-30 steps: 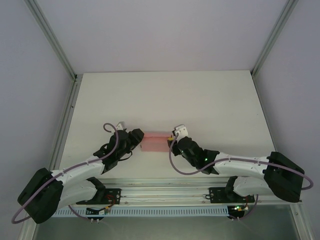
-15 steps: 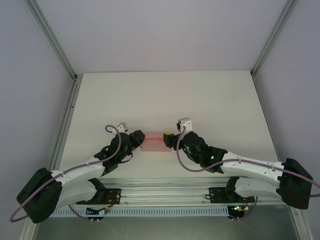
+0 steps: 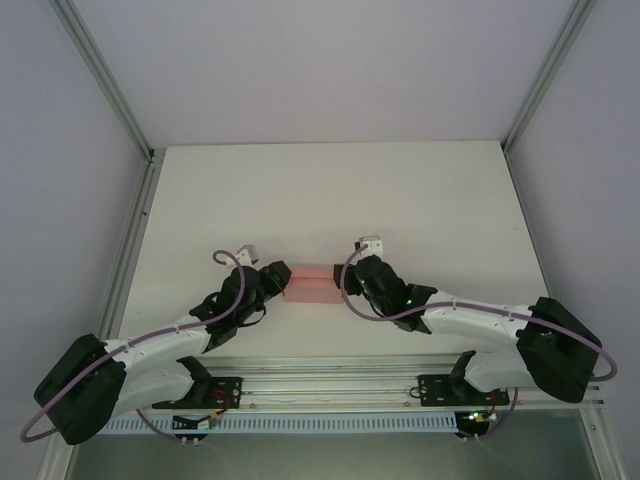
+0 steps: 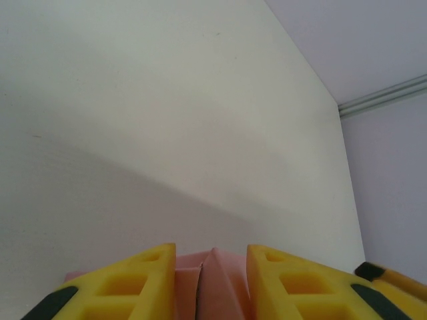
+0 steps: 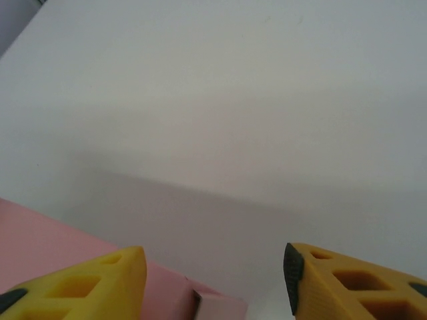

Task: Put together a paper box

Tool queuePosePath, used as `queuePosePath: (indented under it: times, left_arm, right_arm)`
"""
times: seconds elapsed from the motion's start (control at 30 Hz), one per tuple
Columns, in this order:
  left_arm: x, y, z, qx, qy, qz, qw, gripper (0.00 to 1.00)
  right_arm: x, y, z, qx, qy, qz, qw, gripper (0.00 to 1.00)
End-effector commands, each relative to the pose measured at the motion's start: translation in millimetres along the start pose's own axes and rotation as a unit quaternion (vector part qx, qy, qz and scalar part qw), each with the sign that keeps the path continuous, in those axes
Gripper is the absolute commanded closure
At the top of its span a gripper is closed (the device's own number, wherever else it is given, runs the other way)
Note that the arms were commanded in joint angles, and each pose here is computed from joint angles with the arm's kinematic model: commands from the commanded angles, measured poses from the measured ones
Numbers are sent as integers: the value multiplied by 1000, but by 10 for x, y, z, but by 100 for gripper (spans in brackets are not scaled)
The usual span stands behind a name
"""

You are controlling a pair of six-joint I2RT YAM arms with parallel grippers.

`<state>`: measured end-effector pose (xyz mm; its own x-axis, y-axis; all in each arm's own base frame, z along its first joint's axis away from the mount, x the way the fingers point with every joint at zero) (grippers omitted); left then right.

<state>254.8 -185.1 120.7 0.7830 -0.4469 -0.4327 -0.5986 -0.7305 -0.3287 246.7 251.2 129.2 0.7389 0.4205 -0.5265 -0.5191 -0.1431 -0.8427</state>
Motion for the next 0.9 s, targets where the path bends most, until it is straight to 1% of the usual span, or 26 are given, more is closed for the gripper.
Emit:
queuePosePath:
  times: [0.0, 0.13, 0.27, 0.33, 0.43, 0.47, 0.53, 0.67, 0.77, 0.87]
  left_arm:
    - [-76, 318, 776, 52, -132, 66, 988, 69]
    - [-126, 342, 898, 57, -148, 71, 985, 70]
    - [-179, 353, 1087, 41, -169, 64, 983, 80]
    - [-182, 365, 1098, 40, -169, 67, 983, 83]
    - [-176, 400, 1146, 48, -189, 81, 977, 94]
    - [-176, 420, 1173, 52, -200, 88, 974, 100]
    - [-182, 461, 1250, 56, -227, 104, 967, 100]
    - [-195, 601, 1387, 76, -251, 151, 953, 100]
    - [-219, 737, 1498, 76, -248, 187, 947, 100]
    - [-241, 787, 1530, 88, -235, 200, 947, 100]
  right_arm:
    - [69, 318, -70, 15, -7, 29, 999, 46]
    - [129, 641, -126, 9, -11, 59, 998, 50]
    - [149, 862, -234, 15, 6, 85, 996, 54]
    - [151, 903, -243, 16, 6, 93, 996, 54]
    - [160, 931, -254, 18, 7, 99, 995, 54]
    - [164, 931, -256, 19, 7, 100, 995, 54]
    - [168, 958, -271, 21, 9, 105, 994, 54]
    - [169, 1003, -287, 21, 10, 112, 993, 55]
    - [168, 1024, -279, 21, 5, 114, 993, 56]
    - [162, 1044, -269, 19, -3, 111, 994, 60]
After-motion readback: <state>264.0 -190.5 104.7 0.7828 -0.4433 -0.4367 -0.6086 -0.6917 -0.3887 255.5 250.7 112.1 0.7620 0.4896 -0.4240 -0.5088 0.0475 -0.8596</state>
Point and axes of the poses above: each hand's point on the last joint's axis, 136 mm out from that joint toward the fingers, its own x axis out along the fingers, its own z axis along the line the jaws close on, y = z × x, the point moved 2 cm from there along -x, back along the fingers, and after that the axes turned 12 degrees about -x, right-handed, at the moved point
